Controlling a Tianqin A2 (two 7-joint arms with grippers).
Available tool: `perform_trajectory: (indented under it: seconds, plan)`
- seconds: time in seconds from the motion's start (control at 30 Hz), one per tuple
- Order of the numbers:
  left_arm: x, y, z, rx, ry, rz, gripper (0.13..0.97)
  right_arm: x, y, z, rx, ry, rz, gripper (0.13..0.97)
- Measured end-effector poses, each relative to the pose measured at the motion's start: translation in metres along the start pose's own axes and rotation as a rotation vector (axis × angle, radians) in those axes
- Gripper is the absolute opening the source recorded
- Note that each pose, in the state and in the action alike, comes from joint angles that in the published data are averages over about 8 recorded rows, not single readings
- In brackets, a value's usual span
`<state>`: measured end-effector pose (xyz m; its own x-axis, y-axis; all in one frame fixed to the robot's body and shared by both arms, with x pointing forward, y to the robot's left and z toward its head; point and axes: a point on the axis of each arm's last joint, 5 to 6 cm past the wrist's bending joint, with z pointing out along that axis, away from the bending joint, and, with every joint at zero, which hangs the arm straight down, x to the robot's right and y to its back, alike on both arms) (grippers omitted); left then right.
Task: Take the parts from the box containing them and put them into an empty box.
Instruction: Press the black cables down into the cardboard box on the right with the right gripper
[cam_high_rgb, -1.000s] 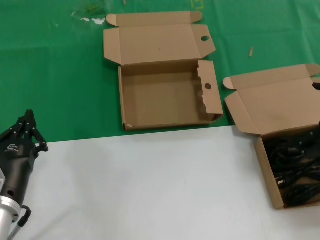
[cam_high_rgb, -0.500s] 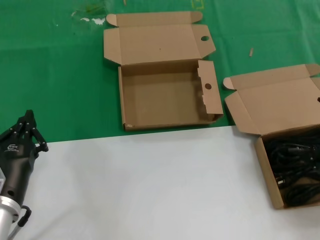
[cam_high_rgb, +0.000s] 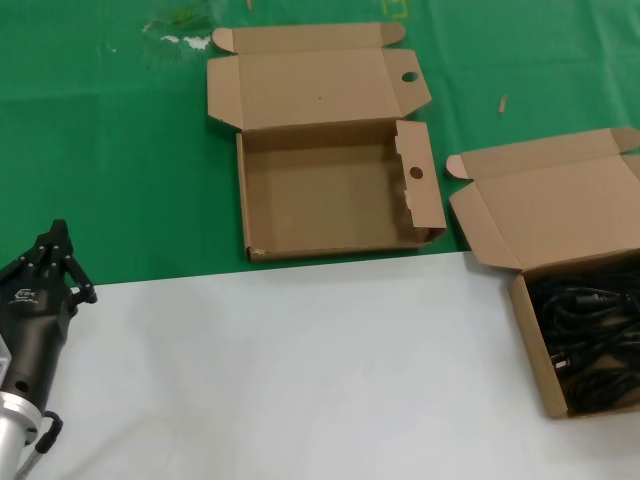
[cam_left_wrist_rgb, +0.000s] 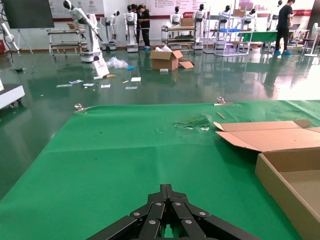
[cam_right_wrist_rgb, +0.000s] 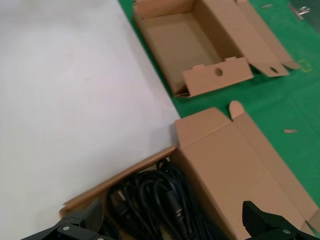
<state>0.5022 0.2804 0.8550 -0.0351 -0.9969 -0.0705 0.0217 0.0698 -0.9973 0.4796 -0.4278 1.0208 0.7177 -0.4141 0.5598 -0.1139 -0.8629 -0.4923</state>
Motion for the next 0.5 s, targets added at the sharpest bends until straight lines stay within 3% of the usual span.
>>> perform_trajectory:
  seconds: [0.5]
  plan:
    - [0.0,0.0,0.0,0.0,0.0,0.0,0.14,-0.004,0.009,0.01,-0.043,-0.068,-0.162,0.965]
